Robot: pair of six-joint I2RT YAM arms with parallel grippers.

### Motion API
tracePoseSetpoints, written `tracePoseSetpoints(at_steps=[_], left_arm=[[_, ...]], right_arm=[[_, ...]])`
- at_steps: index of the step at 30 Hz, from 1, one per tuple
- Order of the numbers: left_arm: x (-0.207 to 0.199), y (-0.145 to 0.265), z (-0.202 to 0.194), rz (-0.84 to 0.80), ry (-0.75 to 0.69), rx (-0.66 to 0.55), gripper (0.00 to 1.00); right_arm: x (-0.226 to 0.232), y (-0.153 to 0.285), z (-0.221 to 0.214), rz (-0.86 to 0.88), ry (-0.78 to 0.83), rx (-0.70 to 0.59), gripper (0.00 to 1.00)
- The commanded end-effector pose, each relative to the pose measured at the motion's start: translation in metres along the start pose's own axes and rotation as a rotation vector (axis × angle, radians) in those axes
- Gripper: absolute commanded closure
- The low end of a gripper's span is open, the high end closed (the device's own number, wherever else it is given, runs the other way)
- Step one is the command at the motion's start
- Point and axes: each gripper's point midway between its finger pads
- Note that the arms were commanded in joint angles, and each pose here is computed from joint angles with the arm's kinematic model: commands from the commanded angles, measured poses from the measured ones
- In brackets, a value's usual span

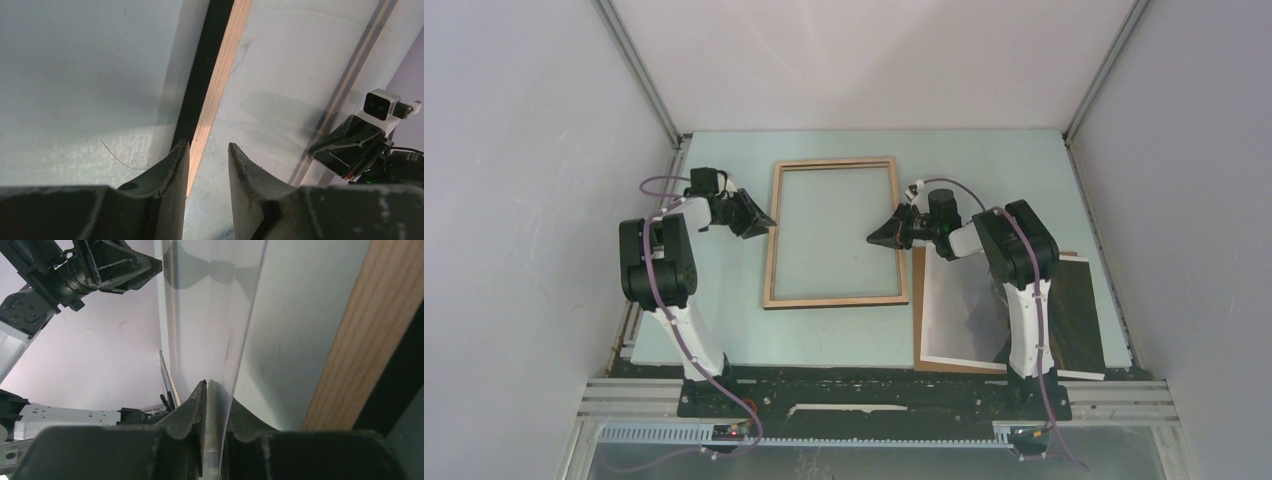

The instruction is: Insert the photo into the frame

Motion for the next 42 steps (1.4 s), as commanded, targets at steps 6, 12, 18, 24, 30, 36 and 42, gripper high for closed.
tracePoseSetpoints(at_steps=[6,12,18,24,30,36,42], left_arm=[[-0.006,-0.003,-0.01,-0.029,-0.003,0.029,0.65],[-0.006,-0.003,-0.011,-0.027,-0.008,0.03,0.64],[-0.008,-0.004,-0.011,-0.031,-0.009,0.033,0.65],[-0.01,-0.002,-0.011,-0.032,-0.011,0.029,0.65],[-0.013,0.001,-0.009,-0.032,-0.022,0.017,0.64],[-0.016,0.004,-0.009,-0.022,-0.04,0.011,0.64],[-0.014,0.008,-0.007,0.042,-0.092,0.0,0.52]], right_arm=[[0.015,0.0,0.014,-0.054,0.088,-0.006,0.76],[0.017,-0.003,0.015,-0.069,0.096,0.014,0.8],[0.017,-0.009,0.01,-0.098,0.1,0.016,0.73],[0.015,-0.001,0.012,-0.18,0.093,-0.025,0.65],[0.018,0.007,0.012,-0.311,0.145,-0.041,0.45],[0.012,0.008,0.008,-0.432,0.169,-0.02,0.31],[0.011,0.006,0.008,-0.472,0.19,-0.028,0.26]])
Point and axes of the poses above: each gripper's point midway between its finger pads, its own y axis back along the fingers, its own x axis along the line the jaws close on, z = x × y, and after that the axes turned 11 degrees about -y, right-handed
